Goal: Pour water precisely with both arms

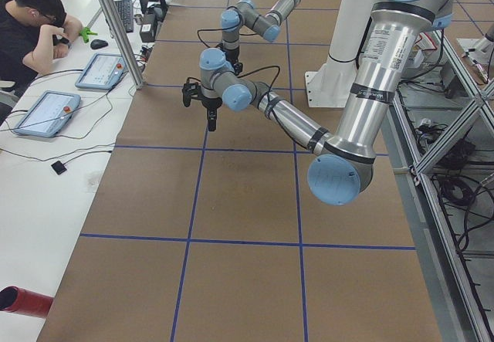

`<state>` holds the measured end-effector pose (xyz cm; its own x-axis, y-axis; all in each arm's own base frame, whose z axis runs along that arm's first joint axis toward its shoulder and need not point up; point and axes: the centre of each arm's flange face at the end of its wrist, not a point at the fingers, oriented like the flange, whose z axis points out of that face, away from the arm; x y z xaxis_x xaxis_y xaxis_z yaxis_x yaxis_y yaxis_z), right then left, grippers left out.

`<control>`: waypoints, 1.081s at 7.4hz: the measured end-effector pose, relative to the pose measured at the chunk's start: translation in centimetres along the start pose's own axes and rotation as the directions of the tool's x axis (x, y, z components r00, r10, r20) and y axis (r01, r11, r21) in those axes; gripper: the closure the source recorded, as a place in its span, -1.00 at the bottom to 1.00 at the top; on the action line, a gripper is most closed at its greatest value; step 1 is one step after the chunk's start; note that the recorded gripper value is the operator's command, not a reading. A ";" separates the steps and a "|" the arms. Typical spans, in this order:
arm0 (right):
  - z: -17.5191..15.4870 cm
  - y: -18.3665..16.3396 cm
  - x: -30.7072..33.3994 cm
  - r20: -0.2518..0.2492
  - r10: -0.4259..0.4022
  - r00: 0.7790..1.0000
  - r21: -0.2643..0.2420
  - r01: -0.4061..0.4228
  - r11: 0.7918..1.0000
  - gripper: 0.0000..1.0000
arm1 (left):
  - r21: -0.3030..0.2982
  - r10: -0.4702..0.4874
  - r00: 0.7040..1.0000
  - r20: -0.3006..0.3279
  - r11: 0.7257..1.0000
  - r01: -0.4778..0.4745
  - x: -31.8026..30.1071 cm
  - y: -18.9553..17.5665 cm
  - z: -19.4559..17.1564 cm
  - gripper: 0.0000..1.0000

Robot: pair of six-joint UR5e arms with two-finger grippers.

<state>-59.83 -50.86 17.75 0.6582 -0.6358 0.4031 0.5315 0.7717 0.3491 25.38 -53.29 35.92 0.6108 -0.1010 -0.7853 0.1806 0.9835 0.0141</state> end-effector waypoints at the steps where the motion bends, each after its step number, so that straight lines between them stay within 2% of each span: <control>1: -0.1 0.0 0.0 -0.027 -0.008 1.000 -0.044 0.007 0.999 1.00 | 0.001 0.001 1.000 -0.001 1.000 -0.001 0.0 0.0 -0.1 -1.00; 4: -2.1 -0.8 -0.8 -0.106 -0.039 0.994 -0.170 0.021 0.985 1.00 | 0.000 0.001 1.000 -0.001 1.000 -0.001 0.1 0.0 -0.1 -1.00; 6: -2.0 -1.5 -1.6 -0.135 -0.049 0.990 -0.200 0.022 0.980 1.00 | -0.001 0.000 1.000 0.000 1.000 0.000 0.0 0.0 0.0 -1.00; 8: -2.0 -1.6 -1.9 -0.142 -0.055 0.988 -0.203 0.025 0.979 1.00 | -0.001 -0.001 1.000 0.002 1.000 0.001 -0.1 0.0 0.1 -1.00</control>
<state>-60.82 -50.84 14.77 0.6973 -0.6685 0.2587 0.6452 0.7426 0.1799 25.43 -53.32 36.03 0.6121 -0.1025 -0.7841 0.1809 0.9834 0.0126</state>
